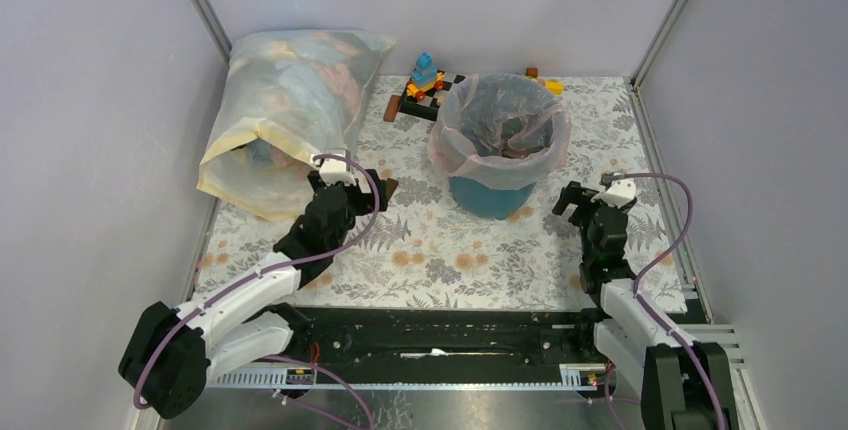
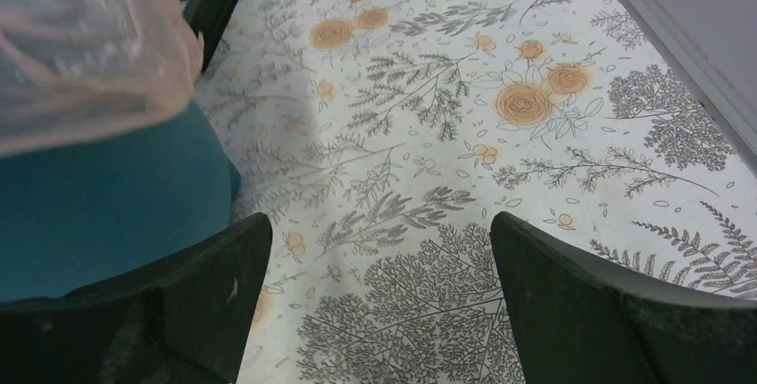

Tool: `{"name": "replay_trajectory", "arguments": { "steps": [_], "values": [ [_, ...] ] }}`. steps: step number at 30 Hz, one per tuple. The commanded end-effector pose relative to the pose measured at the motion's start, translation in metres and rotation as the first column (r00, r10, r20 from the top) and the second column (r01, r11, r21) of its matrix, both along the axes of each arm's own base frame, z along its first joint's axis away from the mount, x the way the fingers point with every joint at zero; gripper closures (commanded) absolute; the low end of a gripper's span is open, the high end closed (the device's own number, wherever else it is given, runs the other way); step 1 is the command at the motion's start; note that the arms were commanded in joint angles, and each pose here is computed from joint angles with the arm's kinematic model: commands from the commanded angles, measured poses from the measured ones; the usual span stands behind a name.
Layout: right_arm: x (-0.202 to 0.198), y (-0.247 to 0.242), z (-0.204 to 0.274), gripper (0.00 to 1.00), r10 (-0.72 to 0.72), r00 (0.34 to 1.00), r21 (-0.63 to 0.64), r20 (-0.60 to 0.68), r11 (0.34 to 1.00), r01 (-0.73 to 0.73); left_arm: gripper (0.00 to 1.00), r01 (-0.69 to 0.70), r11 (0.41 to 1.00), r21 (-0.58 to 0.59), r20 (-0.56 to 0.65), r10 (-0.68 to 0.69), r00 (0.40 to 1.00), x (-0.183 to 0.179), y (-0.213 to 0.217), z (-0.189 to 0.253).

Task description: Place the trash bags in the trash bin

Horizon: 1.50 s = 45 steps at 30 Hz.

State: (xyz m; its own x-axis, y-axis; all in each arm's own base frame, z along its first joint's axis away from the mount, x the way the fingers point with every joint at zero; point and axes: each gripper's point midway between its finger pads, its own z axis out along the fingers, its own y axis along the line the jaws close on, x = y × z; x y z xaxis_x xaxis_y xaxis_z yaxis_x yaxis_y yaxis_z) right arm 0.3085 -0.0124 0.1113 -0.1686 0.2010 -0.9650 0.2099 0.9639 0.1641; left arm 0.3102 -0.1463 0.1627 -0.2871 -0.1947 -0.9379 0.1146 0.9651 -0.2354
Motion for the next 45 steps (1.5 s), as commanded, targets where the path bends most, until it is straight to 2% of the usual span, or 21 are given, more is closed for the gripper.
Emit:
{"name": "replay_trajectory", "arguments": {
  "steps": [1,4,8,11,13,15,17,19,21,23,26,28,31,33,36,37,39,41,42,44,45],
  "values": [
    [0.009,0.008,0.017,0.0,0.095,0.986,-0.12,0.141,0.99,-0.078,0.01,-0.007,0.998,0.058,0.122,0.0,0.992,0.002,0.006,0.016],
    [0.014,0.011,0.009,0.0,0.118,0.983,-0.141,0.137,0.985,-0.099,0.01,0.003,0.989,0.147,0.142,-0.025,0.99,0.003,0.01,0.011],
    [0.028,0.012,-0.008,0.0,0.129,0.983,-0.17,0.128,0.98,-0.106,0.01,-0.081,0.973,0.216,0.15,0.049,0.987,0.008,0.026,0.002],
    [0.035,0.004,-0.027,0.0,0.081,0.99,-0.176,0.114,0.983,-0.06,0.01,-0.112,0.965,0.239,0.181,0.069,0.981,0.007,0.034,0.001],
    [0.041,0.001,-0.019,0.0,0.066,0.985,-0.178,0.158,0.983,-0.038,0.01,-0.147,0.96,0.24,0.205,0.098,0.974,0.007,0.043,-0.002],
    [0.044,-0.006,-0.03,0.0,0.011,0.997,-0.145,0.073,0.989,0.0,0.01,-0.158,0.954,0.253,0.211,0.105,0.972,0.006,0.049,-0.007],
    [0.056,-0.01,-0.029,0.0,-0.021,0.997,-0.15,0.075,0.988,0.033,0.01,-0.181,0.941,0.287,0.218,0.119,0.969,0.007,0.055,-0.007],
    [0.061,-0.011,-0.04,0.0,-0.03,1.0,-0.146,-0.008,0.989,0.028,0.01,-0.195,0.938,0.287,0.214,0.136,0.967,0.007,0.058,-0.008],
    [0.06,-0.011,-0.035,0.0,-0.028,0.999,-0.149,0.028,0.988,0.032,0.01,-0.197,0.939,0.283,0.215,0.138,0.967,0.006,0.059,-0.008],
    [0.059,-0.012,-0.039,0.0,-0.031,0.999,-0.149,0.011,0.988,0.033,0.01,-0.205,0.937,0.283,0.221,0.144,0.964,0.006,0.062,-0.007],
    [0.06,-0.012,-0.037,0.0,-0.029,0.999,-0.149,0.02,0.988,0.032,0.01,-0.213,0.926,0.311,0.277,0.126,0.953,0.003,0.073,-0.019],
    [0.06,-0.011,-0.038,0.0,-0.029,0.999,-0.149,0.017,0.988,0.031,0.01,-0.217,0.944,0.249,0.335,0.126,0.934,0.003,0.085,-0.025],
    [0.06,-0.012,-0.037,0.0,-0.029,0.999,-0.148,0.018,0.988,0.032,0.01,-0.245,0.947,0.207,0.363,0.158,0.918,0.011,0.102,-0.026],
    [0.06,-0.011,-0.038,0.0,-0.029,0.999,-0.148,0.018,0.988,0.031,0.01,-0.271,0.934,0.232,0.354,0.179,0.918,0.022,0.113,-0.028],
    [0.06,-0.012,-0.038,0.0,-0.029,0.999,-0.149,0.017,0.988,0.031,0.01,-0.237,0.921,0.309,0.33,0.13,0.935,0.04,0.109,-0.041],
    [0.06,-0.011,-0.037,0.0,-0.028,0.999,-0.148,0.018,0.988,0.031,0.01,-0.307,0.909,0.281,0.364,0.195,0.911,0.042,0.119,-0.034],
    [0.06,-0.011,-0.037,0.0,-0.028,0.999,-0.148,0.018,0.988,0.031,0.01,-0.267,0.934,0.236,0.315,0.186,0.931,0.045,0.124,-0.043],
    [0.06,-0.011,-0.037,0.0,-0.028,0.999,-0.149,0.018,0.988,0.031,0.03,-0.161,0.96,0.231,0.317,0.082,0.945,0.047,0.116,-0.048],
    [0.06,-0.012,-0.038,0.0,-0.029,0.999,-0.149,0.017,0.988,0.031,0.03,-0.162,0.959,0.233,0.327,0.079,0.942,0.05,0.118,-0.049],
    [0.06,-0.011,-0.037,0.0,-0.028,0.999,-0.149,0.018,0.988,0.031,0.01,-0.136,0.963,0.234,0.26,0.072,0.963,0.054,0.117,-0.059],
    [0.06,-0.011,-0.038,0.0,-0.029,0.999,-0.149,0.018,0.988,0.031,0.01,-0.165,0.96,0.225,0.286,0.097,0.953,0.056,0.122,-0.054]
  ]
}}
